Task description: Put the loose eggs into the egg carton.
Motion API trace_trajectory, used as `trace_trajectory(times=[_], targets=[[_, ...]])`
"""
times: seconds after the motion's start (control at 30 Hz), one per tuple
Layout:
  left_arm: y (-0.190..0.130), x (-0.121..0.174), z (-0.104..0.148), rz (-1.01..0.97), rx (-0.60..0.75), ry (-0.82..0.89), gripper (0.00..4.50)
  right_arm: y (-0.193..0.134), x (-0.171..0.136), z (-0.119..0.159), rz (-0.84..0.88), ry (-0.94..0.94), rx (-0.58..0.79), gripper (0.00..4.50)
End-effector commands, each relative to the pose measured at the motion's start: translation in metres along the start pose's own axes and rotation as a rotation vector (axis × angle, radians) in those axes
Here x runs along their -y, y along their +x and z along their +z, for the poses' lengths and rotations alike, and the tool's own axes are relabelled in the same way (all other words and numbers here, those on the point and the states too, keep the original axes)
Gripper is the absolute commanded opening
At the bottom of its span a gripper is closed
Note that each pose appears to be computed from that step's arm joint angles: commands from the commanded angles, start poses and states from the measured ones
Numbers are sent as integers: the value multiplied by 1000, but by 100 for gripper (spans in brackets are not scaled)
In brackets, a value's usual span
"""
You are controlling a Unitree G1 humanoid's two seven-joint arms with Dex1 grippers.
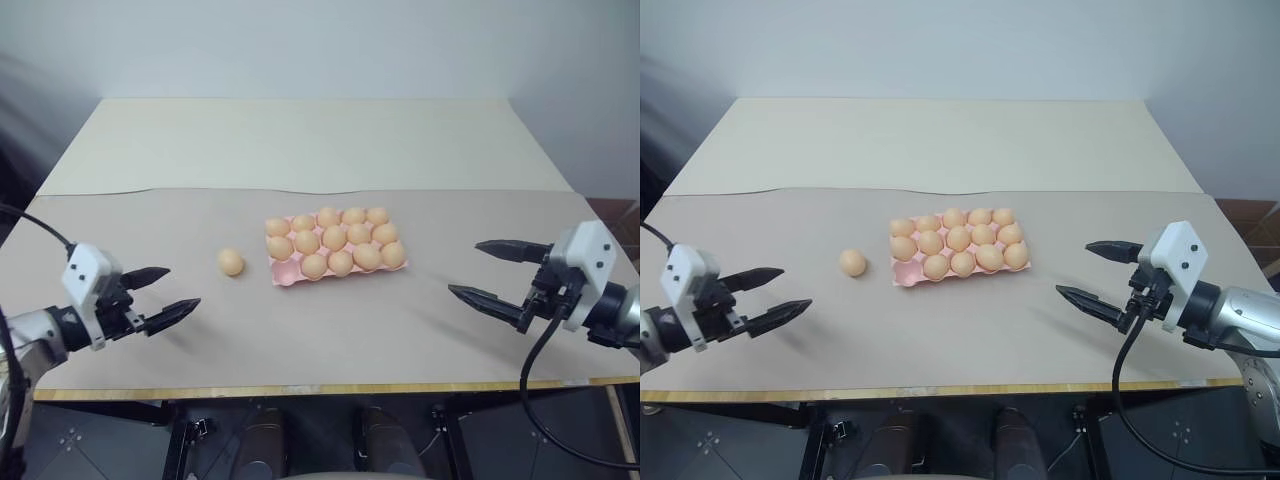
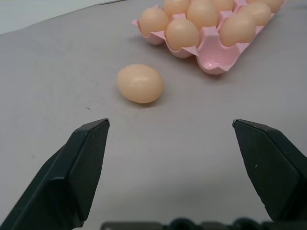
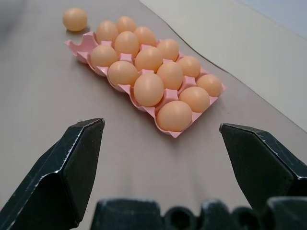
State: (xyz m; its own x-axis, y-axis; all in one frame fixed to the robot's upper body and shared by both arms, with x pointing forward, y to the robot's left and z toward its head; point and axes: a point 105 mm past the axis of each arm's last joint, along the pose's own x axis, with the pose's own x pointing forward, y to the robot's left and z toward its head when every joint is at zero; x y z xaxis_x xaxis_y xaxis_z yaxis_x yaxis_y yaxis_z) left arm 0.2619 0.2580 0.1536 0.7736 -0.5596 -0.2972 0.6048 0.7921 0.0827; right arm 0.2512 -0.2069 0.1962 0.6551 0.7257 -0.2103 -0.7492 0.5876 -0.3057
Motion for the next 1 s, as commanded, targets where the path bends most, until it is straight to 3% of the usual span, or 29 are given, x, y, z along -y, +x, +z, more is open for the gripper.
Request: trace_trajectory(times=[0.03,0.33,0.5,1.0], targets=[[20,-6,9,96,11,-54,449,-4,2,13,-17,-46,26,450],[86,2,36,222,83,-214,449,-5,0,16,-39,-66,32,450],[114,-1,18,301,-16,-222,449,-6,-2,18,-44,-68,36,450],[124,6,-10,332,-137,-253,449,-13,-8,18,-63,-62,15,450]])
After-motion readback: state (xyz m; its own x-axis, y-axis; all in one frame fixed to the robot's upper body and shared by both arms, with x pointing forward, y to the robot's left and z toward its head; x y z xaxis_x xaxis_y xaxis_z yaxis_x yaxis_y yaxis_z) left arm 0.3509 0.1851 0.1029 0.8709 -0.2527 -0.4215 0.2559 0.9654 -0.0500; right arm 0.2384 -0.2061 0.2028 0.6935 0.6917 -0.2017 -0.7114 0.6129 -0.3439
